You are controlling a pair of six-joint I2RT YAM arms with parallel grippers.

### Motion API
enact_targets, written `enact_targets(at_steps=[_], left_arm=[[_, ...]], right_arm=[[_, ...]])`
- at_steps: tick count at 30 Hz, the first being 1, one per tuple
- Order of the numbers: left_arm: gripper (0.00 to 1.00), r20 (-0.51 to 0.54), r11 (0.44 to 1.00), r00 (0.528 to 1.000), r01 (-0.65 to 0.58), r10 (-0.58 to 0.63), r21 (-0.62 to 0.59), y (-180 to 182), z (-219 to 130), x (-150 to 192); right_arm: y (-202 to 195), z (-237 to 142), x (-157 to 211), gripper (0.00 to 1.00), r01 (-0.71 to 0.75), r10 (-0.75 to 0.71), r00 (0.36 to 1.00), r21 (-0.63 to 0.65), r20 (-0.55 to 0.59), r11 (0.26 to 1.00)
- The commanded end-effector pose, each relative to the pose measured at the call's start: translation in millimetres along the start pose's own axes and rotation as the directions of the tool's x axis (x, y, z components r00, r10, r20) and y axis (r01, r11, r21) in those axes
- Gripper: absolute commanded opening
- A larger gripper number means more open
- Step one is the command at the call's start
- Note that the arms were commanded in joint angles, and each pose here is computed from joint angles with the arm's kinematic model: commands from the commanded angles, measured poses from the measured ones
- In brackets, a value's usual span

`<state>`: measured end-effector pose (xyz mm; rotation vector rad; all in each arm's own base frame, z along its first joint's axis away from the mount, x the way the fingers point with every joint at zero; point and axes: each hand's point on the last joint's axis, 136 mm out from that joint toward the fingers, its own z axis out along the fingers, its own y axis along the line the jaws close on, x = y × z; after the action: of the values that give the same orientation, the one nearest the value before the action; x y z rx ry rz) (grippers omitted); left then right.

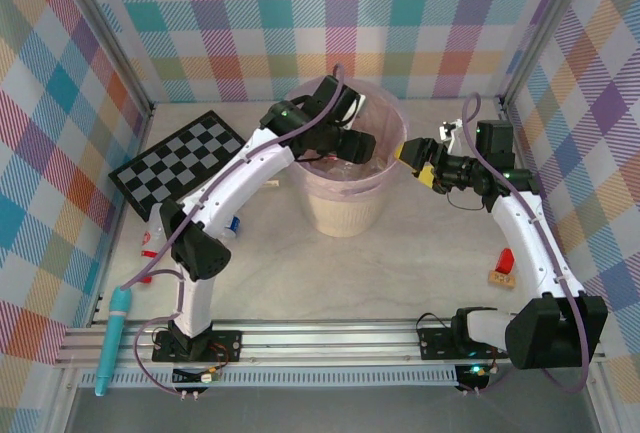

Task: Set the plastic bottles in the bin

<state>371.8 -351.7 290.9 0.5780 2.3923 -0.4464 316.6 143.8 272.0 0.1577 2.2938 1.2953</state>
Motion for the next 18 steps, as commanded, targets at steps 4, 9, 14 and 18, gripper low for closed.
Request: enact_targets(at_steps=[4, 9, 14, 18], left_arm=[[0.9, 0.032, 0.999, 0.999, -0.045, 0.044, 0.02, -6, -18, -6], [0.9, 0.095, 0.998, 0.994, -0.06, 0.06, -0.005, -2, -46, -17], [0.91, 0.208, 0.993, 0.974, -0.065, 0.085, -0.102, 17, -102, -33], [0.91, 0.255, 0.976, 0.964, -0.017, 0.074, -0.218, 56, -150, -26]], right_arm=[[12, 0, -7, 0.98, 0.05, -0.049, 0.999, -0.024, 0.01, 0.998], [10, 1, -7, 0.97, 0.049, -0.049, 0.999, -0.014, 0.008, 0.999], [6, 2, -7, 0.97, 0.047, -0.047, 0.999, 0.005, 0.005, 0.999], [5, 1, -8, 0.97, 0.053, -0.053, 0.999, 0.019, 0.007, 0.998]])
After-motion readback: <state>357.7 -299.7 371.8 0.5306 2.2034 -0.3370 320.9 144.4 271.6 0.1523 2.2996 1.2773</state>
